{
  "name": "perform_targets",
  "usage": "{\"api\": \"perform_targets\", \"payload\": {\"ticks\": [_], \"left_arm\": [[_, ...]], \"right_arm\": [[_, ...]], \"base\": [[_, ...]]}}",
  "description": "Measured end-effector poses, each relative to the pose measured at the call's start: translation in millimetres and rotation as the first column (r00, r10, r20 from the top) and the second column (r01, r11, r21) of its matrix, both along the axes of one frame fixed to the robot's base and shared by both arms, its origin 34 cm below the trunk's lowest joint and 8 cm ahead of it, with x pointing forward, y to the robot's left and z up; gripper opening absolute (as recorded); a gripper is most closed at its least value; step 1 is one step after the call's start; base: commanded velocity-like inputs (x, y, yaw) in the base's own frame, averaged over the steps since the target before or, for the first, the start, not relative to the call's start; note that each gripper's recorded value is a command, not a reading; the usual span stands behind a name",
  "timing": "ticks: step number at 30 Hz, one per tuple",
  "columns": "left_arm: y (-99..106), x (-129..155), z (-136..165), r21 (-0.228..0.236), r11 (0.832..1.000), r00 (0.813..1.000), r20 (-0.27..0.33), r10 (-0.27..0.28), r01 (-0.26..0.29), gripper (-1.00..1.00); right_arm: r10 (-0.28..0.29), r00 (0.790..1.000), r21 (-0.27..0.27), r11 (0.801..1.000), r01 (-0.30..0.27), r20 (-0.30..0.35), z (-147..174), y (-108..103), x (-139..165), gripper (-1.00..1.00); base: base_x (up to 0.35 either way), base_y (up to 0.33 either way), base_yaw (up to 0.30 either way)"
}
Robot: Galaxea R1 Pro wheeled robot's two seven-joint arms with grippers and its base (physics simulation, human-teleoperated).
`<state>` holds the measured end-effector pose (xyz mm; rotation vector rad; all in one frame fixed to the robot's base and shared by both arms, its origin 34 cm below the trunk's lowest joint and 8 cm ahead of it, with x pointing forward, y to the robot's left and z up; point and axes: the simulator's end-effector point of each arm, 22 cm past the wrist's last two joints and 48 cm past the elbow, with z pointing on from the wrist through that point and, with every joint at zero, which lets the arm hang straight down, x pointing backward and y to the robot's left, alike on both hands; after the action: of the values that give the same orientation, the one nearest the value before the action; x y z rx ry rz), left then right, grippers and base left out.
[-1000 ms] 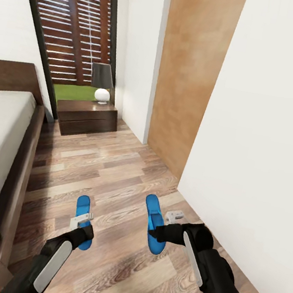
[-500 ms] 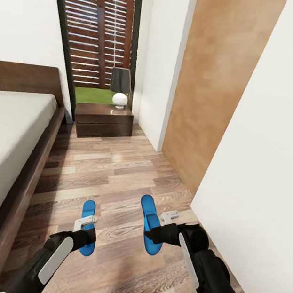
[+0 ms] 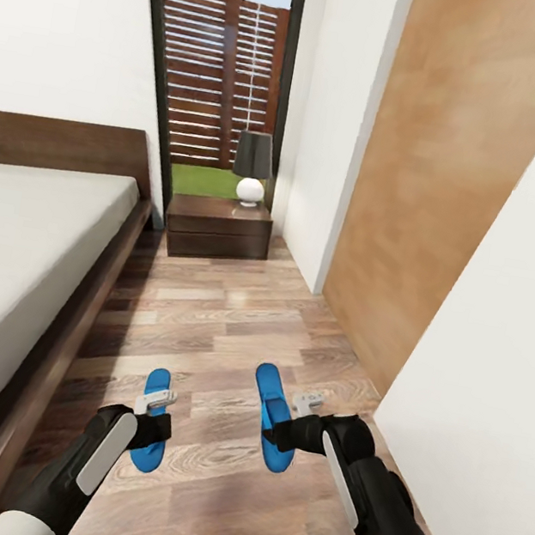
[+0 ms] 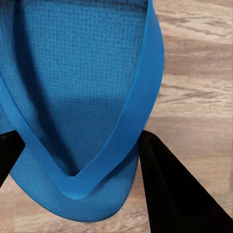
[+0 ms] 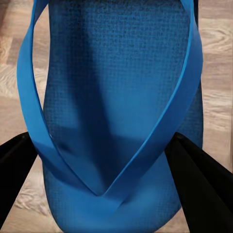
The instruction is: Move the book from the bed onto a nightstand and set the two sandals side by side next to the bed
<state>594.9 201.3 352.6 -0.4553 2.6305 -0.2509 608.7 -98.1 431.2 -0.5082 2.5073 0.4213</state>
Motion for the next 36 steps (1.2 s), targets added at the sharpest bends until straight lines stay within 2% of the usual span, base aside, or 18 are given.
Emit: {"api": "perform_targets", "payload": {"ticks": [10, 22, 36], "left_arm": [[2, -12, -9, 0.013, 1.0, 1.0, -0.031, 0.006, -0.006, -1.0], [0, -13, -10, 0.013, 1.0, 0.999, -0.036, 0.007, -0.006, -1.0], [0, -15, -13, 0.021, 1.0, 0.999, -0.042, 0.001, 0.0, -1.0]], "right_arm": [[0.002, 1.0, 0.003, 1.0, -0.002, 0.013, 0, 1, 3, -1.0], [0.002, 1.0, 0.005, 1.0, -0.002, 0.013, -1, 1, 3, -1.0], [0.006, 1.0, 0.006, 1.0, -0.006, 0.014, 0, 2, 2, -1.0]], "base": [[0.275, -0.186, 0.275], [0.065, -0.059, 0.276], [0.198, -0.221, 0.276]]}}
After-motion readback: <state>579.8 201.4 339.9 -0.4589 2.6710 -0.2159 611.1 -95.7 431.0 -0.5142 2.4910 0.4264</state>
